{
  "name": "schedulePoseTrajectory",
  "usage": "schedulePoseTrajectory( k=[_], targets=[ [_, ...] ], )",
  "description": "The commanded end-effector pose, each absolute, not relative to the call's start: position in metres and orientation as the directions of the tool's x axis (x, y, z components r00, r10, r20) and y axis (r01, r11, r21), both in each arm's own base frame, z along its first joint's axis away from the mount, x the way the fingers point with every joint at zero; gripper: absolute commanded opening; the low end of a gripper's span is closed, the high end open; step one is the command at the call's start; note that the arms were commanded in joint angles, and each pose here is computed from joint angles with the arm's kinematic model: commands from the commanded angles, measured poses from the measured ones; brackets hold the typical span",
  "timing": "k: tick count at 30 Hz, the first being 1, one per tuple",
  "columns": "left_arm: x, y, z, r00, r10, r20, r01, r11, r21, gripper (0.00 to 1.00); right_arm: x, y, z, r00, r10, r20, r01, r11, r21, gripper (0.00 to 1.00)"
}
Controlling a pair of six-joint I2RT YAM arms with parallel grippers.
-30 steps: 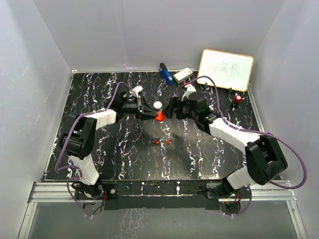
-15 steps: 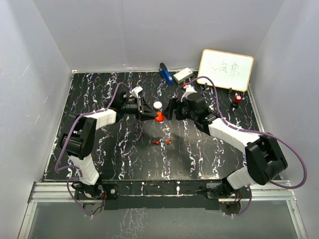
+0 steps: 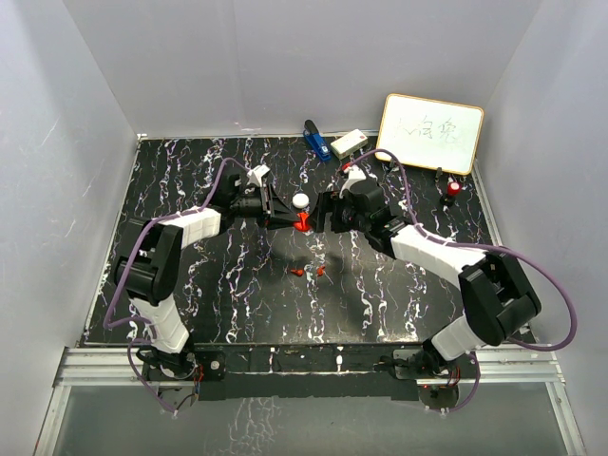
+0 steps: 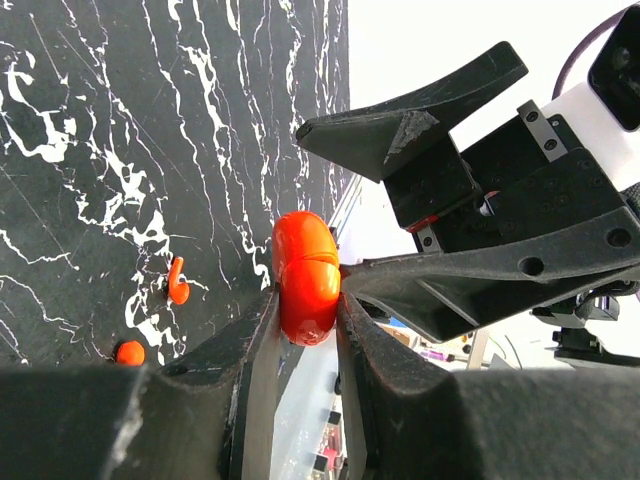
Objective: Insert the wireless bluetooth earbuds into the charging case
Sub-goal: Open the charging case.
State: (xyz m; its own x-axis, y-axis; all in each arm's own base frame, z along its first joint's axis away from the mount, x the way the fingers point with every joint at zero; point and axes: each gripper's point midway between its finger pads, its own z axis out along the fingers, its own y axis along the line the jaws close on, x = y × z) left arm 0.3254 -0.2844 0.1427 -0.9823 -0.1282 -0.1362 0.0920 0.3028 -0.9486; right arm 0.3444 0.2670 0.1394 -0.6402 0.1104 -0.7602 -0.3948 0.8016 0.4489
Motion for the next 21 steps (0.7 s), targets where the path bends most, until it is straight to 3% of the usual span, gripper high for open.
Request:
schedulePoseTrajectory(
  k=[1, 17, 21],
  targets=[
    [0.318, -0.286, 0.194, -0.968, -0.103, -0.229, 0.199, 0.242, -0.95, 0.0, 0.36, 0.272, 0.147, -0.605, 0.13, -0.786, -0.396, 0.807, 0.438, 0.79],
    [0.324, -0.275, 0.197, -0.962, -0.141, -0.233, 0.191, 0.26, -0.947, 0.0, 0.365, 0.266, 0.132, -0.604, 0.13, -0.787, -0.357, 0.839, 0.412, 0.78],
    [0.337, -0.257, 0.183, -0.951, -0.189, -0.243, 0.162, 0.364, -0.917, 0.0, 0.359, 0.254, 0.134, -0.587, 0.127, -0.8, -0.34, 0.858, 0.386, 0.77]
  ],
)
